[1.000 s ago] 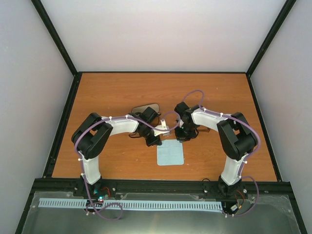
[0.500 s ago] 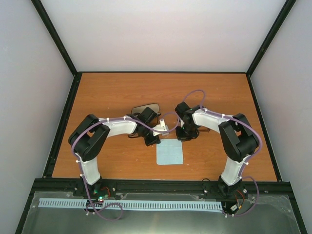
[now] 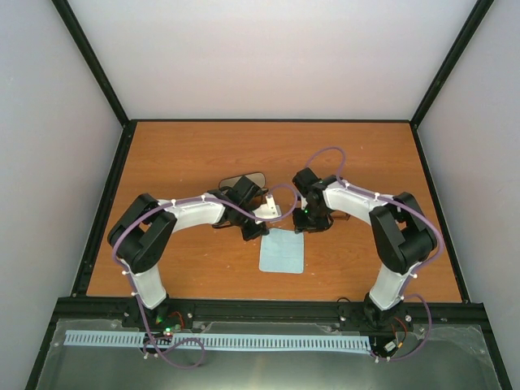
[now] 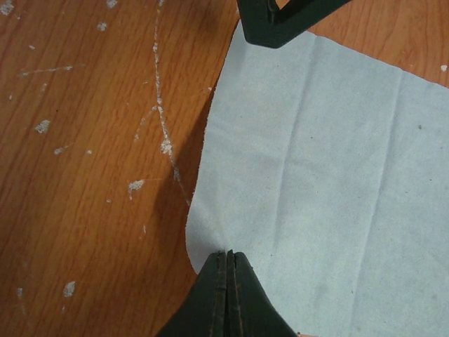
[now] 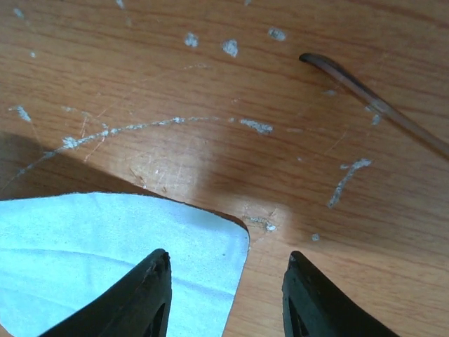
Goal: Organize the sunglasses
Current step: Fold the glasses cleaning cloth at the center of the board.
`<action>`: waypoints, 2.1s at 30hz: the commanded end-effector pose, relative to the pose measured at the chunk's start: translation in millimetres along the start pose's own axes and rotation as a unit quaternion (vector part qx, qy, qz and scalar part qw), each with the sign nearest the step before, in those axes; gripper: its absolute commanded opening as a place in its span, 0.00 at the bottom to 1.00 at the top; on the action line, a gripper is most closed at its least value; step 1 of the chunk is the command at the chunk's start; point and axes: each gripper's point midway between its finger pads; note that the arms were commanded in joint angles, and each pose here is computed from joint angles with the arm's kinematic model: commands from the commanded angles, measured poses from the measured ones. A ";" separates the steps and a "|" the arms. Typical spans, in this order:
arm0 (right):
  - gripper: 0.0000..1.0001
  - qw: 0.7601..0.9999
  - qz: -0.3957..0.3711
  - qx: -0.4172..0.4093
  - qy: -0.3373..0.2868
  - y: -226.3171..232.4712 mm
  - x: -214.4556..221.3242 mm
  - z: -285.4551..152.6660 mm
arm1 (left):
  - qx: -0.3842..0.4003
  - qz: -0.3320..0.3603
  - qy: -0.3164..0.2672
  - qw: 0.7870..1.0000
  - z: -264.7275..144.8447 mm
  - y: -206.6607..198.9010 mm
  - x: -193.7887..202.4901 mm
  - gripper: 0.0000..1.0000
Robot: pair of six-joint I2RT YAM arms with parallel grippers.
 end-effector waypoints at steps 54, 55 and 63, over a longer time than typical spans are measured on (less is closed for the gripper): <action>0.03 0.999 -0.017 -0.039 -0.008 19.2 26.3 -15.6 | 0.005 0.035 -0.040 0.999 -19.9 -20.0 -8.2 0.01; 0.03 0.999 -0.017 -0.041 -0.007 19.7 28.0 -15.4 | 0.006 0.034 -0.041 0.999 -20.3 -21.2 -7.5 0.01; 0.03 0.999 -0.020 -0.046 -0.004 23.1 40.7 -15.0 | 0.020 0.031 -0.046 0.998 -23.8 -31.5 -6.8 0.01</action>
Point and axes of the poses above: each gripper's point midway between its finger pads, its own z axis out along the fingers, its own y axis along the line the jaws close on, x = y × z, and after that the axes turned 5 degrees about z, right-handed
